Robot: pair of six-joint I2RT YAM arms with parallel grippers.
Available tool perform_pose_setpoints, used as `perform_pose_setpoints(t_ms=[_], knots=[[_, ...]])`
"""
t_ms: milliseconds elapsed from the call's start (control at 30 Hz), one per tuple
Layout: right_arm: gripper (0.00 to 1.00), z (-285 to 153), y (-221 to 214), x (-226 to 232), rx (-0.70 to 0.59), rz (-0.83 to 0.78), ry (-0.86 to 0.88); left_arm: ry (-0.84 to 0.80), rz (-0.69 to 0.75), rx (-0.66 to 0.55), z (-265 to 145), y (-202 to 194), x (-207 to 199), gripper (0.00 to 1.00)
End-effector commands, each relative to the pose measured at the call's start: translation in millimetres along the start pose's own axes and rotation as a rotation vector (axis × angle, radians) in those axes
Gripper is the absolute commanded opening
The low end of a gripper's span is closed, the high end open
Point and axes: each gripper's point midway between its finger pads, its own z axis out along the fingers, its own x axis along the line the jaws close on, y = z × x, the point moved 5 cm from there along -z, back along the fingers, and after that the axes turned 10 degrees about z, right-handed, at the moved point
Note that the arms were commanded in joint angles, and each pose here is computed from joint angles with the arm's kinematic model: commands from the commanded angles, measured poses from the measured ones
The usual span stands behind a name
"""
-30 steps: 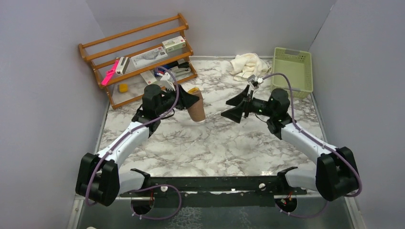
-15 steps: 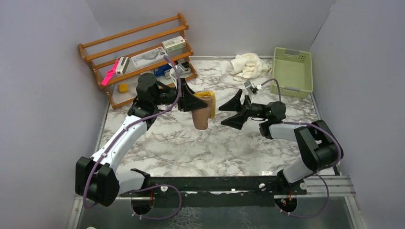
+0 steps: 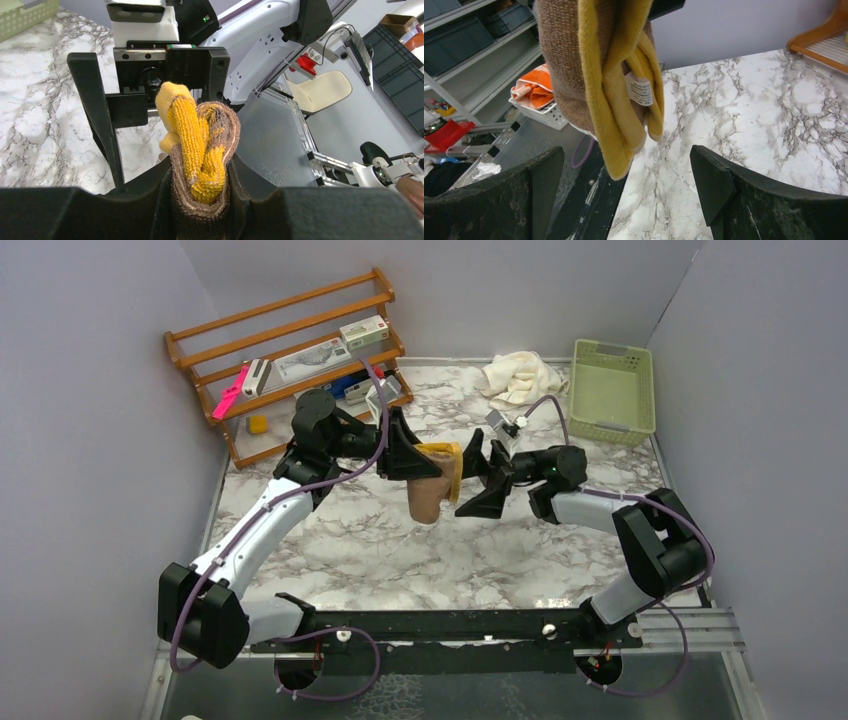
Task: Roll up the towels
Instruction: Place the towel in the bin.
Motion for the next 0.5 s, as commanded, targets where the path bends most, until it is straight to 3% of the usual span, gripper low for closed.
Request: perform_pose_setpoints(t_ms=[0,300,467], knots=[[0.98,8,17,22,-0.009,-0.335,0.120,-0.031,0.063,-0.009,2,12,-3,0.00],[0.98,12,23,36,-0.016,-0.319,0.126,0.121,0.068,-0.062,5,9,26,0.00],[0.98,13,21,32,-0.025,-0.275,0.058,0.306,0.097,-0.094,-1,10,44,0.00]])
